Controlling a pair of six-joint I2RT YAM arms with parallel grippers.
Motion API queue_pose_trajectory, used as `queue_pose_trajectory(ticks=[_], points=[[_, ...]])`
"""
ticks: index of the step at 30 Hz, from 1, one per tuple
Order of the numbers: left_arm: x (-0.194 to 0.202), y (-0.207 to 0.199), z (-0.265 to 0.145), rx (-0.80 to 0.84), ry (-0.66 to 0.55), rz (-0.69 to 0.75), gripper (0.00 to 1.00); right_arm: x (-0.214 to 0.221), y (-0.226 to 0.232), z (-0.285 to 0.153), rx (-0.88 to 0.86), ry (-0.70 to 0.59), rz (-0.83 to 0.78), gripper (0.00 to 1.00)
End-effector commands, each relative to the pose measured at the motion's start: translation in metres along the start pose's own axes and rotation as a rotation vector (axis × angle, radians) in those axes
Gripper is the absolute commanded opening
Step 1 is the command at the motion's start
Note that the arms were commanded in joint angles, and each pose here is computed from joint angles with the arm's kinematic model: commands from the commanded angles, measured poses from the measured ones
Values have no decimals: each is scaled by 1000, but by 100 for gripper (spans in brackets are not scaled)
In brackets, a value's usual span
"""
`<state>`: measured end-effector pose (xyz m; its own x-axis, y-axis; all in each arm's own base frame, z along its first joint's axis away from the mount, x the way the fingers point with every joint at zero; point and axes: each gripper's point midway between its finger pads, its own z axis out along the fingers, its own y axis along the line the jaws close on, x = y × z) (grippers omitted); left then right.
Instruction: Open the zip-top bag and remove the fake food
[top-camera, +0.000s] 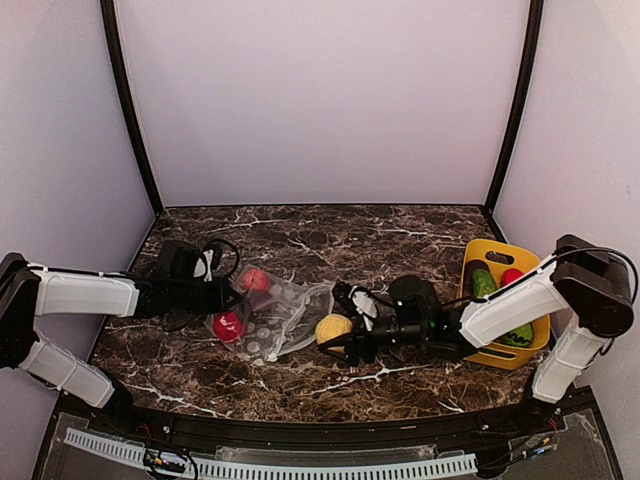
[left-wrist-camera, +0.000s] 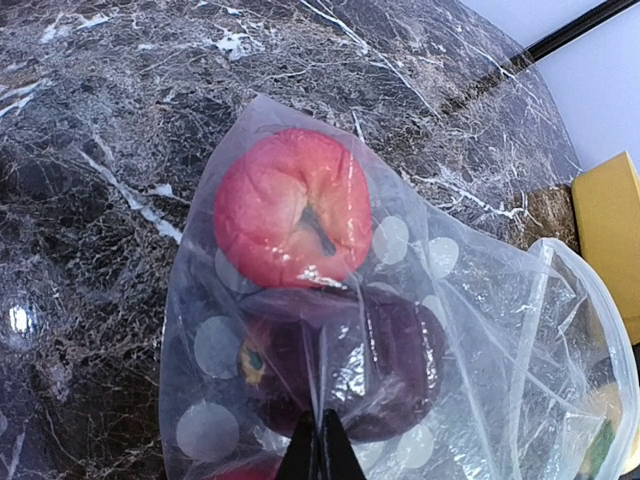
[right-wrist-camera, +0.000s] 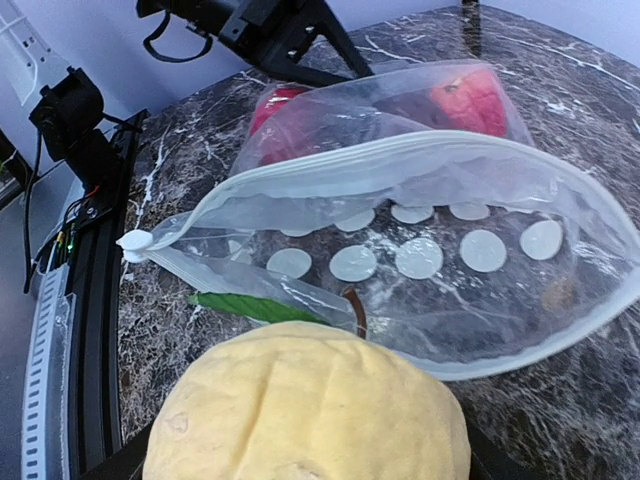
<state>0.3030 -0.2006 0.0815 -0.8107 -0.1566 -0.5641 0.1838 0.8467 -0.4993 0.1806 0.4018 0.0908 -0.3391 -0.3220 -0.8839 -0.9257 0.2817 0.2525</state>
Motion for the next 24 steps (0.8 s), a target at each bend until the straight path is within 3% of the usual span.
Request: queue_pose_trajectory(ticks=[1,8,15,24], points=[[-5,2,1,-8,-6,4,1,-13,-32,-33,148,6,75,58],[-5,1,4,4,-2,5,1,-60,-110,-126,458,-101,227,58],[-5,-2,9,25,5,-1,1,-42,-188,-231,802,-158,430,57],[-5,-5,11,43,12,-7,1,-6,-248,-316,1058,-142,594,58]])
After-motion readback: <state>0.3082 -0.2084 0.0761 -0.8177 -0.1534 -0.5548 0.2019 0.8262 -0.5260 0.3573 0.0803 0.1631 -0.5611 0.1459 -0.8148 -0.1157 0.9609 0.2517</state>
